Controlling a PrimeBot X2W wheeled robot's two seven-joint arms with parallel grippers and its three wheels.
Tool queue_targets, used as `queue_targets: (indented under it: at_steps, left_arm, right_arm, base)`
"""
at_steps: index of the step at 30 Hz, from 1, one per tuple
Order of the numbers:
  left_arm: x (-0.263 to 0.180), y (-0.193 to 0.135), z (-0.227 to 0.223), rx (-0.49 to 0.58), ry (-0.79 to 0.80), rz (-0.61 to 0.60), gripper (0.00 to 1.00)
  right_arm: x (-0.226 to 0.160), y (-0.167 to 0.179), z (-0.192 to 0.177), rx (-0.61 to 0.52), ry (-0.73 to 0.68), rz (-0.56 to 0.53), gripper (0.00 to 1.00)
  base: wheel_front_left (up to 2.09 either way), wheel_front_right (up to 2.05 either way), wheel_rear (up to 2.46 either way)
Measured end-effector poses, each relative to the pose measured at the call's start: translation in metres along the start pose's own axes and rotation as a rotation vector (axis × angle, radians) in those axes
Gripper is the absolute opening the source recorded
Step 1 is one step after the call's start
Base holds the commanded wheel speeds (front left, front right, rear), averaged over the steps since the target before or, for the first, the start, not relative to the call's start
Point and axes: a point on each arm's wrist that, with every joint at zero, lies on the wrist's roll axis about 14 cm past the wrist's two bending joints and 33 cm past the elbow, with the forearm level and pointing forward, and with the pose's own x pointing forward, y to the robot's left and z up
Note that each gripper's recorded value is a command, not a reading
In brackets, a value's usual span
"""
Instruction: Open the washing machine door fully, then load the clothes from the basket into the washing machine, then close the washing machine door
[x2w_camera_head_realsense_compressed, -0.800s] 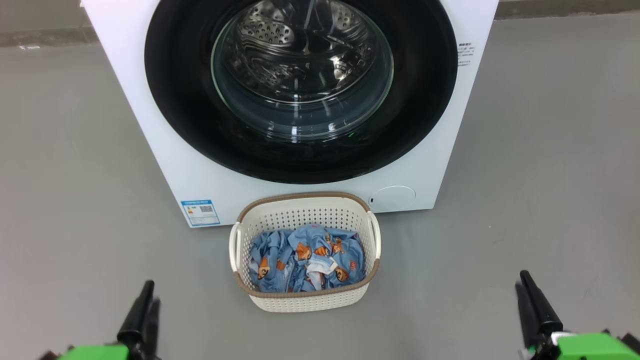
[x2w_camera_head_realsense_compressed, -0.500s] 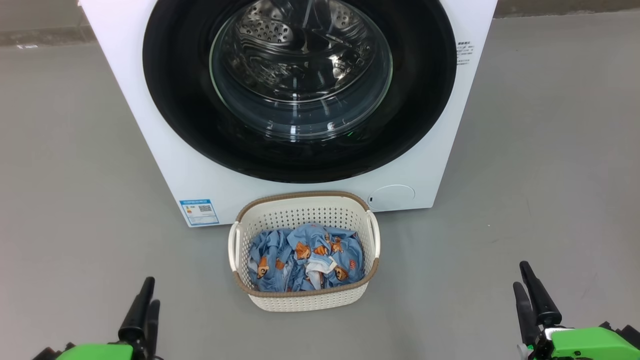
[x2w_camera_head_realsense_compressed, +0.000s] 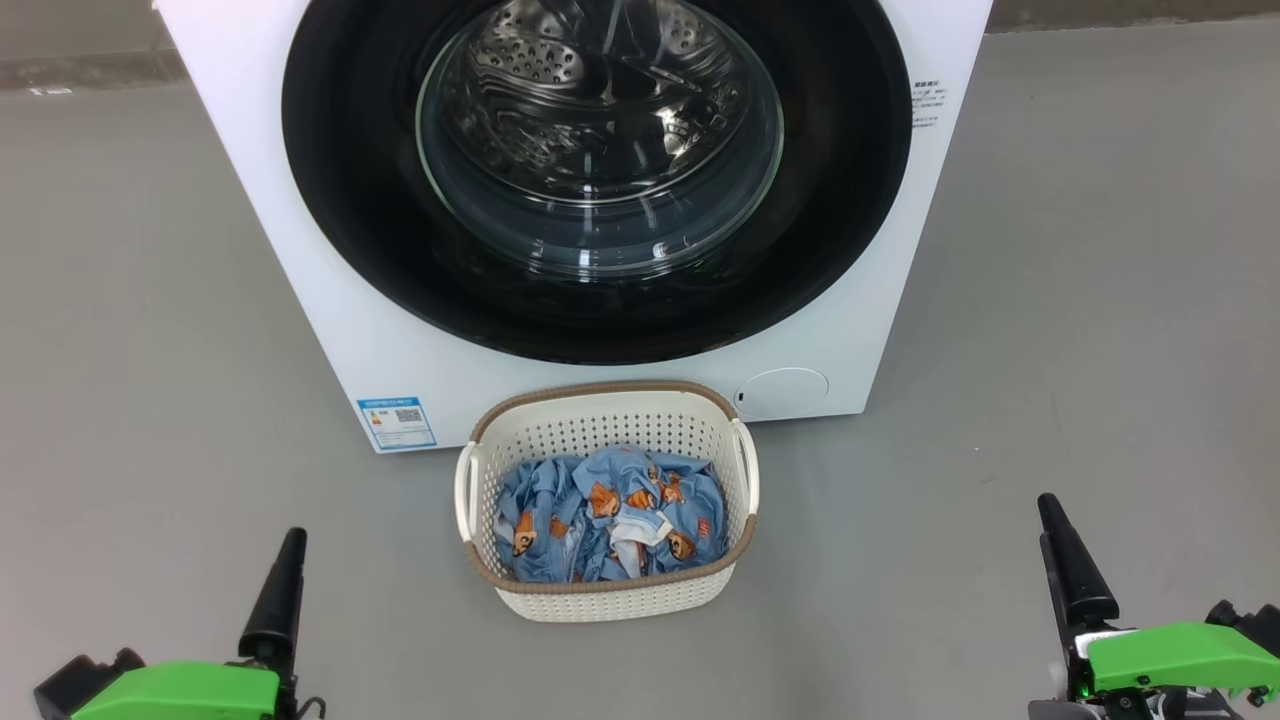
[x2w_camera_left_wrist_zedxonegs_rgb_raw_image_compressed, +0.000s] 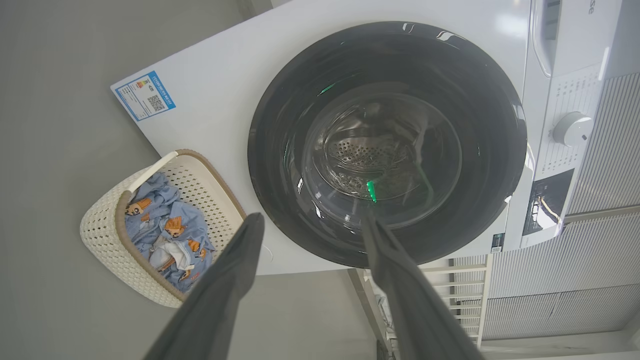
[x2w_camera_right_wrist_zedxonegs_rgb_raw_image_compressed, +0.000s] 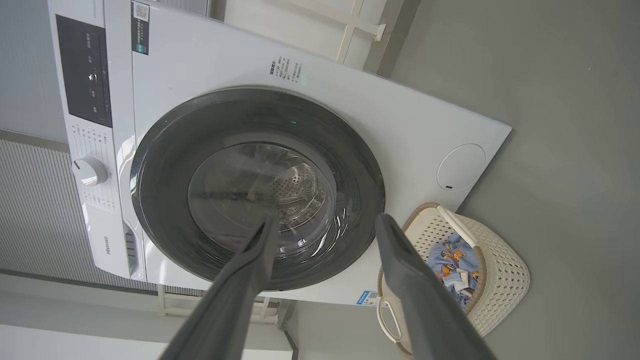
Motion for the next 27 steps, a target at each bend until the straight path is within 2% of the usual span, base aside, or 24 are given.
queue_targets:
  at_steps: [27]
  left_arm:
    - [0.002,-0.010,0.002,0.459,0.017,-0.046,1.00]
  right_arm:
    - [0.005,0.017,0.003,-0.458,-0.002,0.063,1.00]
  base:
    - [0.00,0.00,0.00]
